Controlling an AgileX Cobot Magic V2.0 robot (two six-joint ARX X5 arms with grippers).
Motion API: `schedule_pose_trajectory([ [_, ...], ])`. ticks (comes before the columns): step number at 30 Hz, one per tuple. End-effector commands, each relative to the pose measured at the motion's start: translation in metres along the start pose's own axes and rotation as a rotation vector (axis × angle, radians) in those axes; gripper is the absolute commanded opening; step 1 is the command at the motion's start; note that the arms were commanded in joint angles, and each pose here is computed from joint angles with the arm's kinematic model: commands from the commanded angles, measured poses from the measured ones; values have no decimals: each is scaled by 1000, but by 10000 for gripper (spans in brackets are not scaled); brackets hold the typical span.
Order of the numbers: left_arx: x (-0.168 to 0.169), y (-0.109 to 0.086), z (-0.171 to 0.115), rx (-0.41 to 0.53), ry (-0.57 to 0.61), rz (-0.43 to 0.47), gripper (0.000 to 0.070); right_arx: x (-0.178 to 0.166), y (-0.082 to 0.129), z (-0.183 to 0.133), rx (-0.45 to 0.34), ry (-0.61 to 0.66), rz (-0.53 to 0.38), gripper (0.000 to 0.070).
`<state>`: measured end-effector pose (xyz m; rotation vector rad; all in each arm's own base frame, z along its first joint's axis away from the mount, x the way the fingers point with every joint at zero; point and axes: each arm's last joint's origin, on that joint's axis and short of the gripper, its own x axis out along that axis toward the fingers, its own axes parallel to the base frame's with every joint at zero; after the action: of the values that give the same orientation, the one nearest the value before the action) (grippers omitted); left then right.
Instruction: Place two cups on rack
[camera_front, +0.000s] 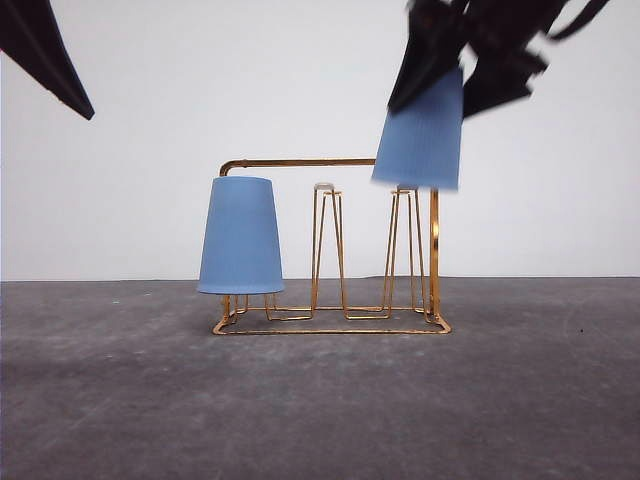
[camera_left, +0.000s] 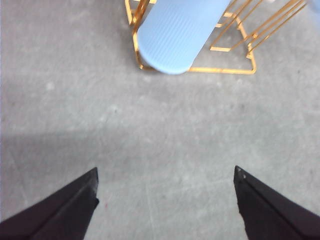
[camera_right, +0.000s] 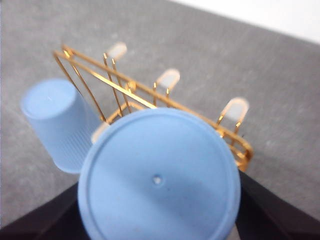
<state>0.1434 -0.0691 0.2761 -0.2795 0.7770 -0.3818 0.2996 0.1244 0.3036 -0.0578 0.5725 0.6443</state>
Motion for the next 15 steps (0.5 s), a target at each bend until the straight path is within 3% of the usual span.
schedule_pose_trajectory([
  [1, 0, -2, 3, 8, -16, -4, 498, 15, -2, 0, -26, 12, 3, 312],
  [6, 0, -2, 3, 8, -25, 11, 498, 51, -11, -20, -10, 109, 8, 342],
  [13, 0, -1, 3, 8, -24, 12, 499, 64, -14, -30, 12, 169, 12, 604],
  [15, 0, -1, 3, 8, -21, 13, 499, 56, -13, -25, 17, 170, 11, 638],
])
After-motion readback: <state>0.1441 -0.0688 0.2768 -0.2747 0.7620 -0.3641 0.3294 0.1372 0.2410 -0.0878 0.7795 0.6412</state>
